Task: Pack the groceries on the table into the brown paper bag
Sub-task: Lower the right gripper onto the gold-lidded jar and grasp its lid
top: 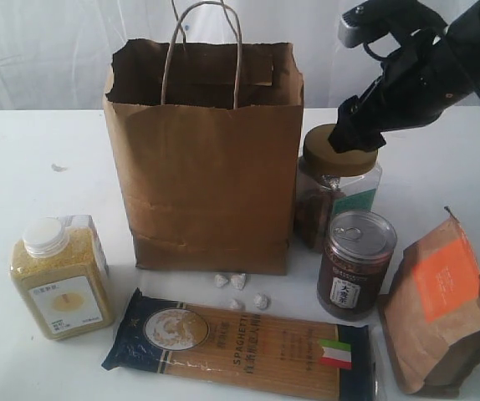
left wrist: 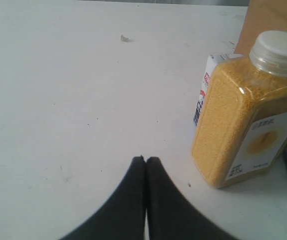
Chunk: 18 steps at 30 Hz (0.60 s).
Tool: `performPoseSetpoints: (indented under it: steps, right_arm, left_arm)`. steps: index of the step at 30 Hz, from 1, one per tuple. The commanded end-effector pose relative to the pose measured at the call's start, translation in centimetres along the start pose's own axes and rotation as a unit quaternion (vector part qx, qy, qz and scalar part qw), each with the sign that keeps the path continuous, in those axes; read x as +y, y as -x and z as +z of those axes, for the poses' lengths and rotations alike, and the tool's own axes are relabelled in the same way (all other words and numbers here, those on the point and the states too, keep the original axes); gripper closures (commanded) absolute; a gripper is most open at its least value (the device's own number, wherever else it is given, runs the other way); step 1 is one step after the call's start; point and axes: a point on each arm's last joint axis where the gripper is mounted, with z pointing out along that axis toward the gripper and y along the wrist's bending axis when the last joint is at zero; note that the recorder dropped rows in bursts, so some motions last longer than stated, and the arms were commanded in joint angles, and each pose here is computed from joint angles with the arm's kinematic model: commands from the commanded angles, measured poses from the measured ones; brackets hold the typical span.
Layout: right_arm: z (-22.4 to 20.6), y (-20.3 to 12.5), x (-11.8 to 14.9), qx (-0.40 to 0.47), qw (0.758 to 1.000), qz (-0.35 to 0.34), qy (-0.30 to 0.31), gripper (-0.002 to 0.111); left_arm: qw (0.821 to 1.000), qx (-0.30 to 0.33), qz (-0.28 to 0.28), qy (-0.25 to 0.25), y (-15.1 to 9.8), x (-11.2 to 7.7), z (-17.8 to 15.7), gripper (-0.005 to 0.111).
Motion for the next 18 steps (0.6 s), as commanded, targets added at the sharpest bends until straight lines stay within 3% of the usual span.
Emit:
performPoseSetpoints:
  steps: [1,3,4,18]
  right_arm:
    - [0.6,0.3,0.0,-0.002,1.0,0.016,0.004,0.022]
    - [1.2,0.3,-0.2,-0.004,0.999,0.051,-0.002,0.005]
    - [1.5,0.3,-0.3,-0.005,0.998,0.055,-0.003,0.003]
    - [5.1,-0.1,-1.0,0.005,0.998,0.062,-0.009,0.003]
  left_arm:
    - [1.0,-0.002,-0.002,-0.004,-0.1,0.0,0.0,0.107]
    - [1.0,-0.002,-0.002,-0.004,-0.1,0.0,0.0,0.107]
    - [1.0,-0.002,-0.002,-0.004,-0.1,0.0,0.0,0.107]
    - [1.0,-0.002,-0.002,-0.004,-0.1,0.0,0.0,0.107]
